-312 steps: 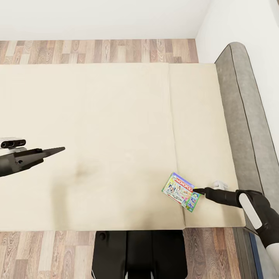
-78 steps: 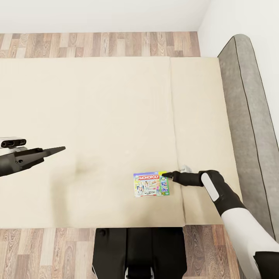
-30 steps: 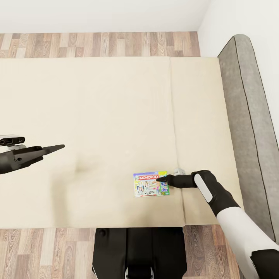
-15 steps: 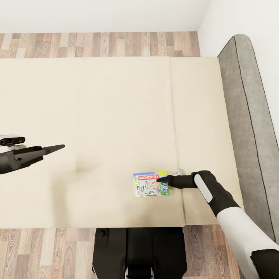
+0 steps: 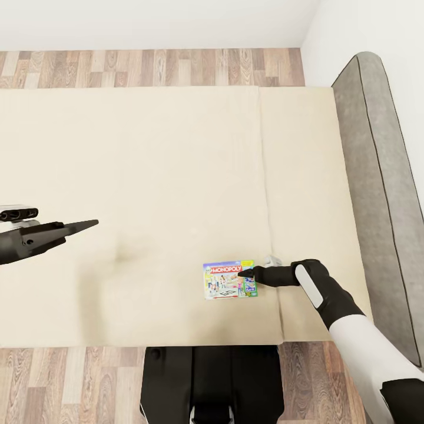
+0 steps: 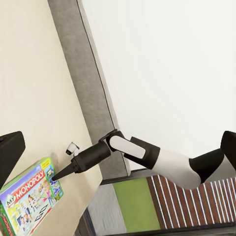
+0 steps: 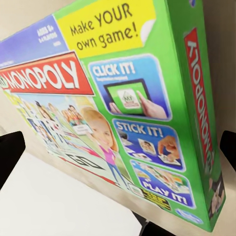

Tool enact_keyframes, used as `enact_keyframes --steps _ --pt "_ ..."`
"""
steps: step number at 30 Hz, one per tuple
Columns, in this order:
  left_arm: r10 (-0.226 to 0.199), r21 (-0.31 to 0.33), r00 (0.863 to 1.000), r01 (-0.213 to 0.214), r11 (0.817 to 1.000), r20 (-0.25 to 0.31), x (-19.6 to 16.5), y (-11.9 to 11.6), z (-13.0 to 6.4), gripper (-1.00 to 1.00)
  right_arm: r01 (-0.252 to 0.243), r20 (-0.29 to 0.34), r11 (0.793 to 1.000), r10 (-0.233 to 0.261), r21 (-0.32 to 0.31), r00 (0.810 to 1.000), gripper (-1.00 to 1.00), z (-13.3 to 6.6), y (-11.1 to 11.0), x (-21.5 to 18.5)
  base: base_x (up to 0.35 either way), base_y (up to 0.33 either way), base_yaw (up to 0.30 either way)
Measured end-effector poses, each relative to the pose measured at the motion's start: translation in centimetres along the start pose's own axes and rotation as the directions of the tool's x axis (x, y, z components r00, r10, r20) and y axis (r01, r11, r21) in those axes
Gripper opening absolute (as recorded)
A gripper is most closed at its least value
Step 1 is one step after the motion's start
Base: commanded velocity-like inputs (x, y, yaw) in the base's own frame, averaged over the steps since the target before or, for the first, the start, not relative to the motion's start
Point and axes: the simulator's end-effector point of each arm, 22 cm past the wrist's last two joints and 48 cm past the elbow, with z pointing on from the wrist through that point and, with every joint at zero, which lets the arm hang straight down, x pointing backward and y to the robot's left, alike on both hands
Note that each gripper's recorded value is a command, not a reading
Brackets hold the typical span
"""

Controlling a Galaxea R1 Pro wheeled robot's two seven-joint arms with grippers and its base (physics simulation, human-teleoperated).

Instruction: Put all the toys in the child's room - the three board games (two on the bed and one on the table), the two jigsaw puzzles on the table, and the tennis ball on the table - inside the toy box on the table in the child's room.

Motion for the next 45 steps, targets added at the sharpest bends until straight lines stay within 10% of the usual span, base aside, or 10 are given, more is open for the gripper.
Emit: enact_keyframes --steps 45 --pt "0.000 -0.001 1.000 0.000 1.000 0.000 0.00 0.03 0.00 1.00 0.002 0.001 1.000 -0.002 0.001 1.000 1.00 -0.02 -0.01 -0.05 0.000 0.035 0.018"
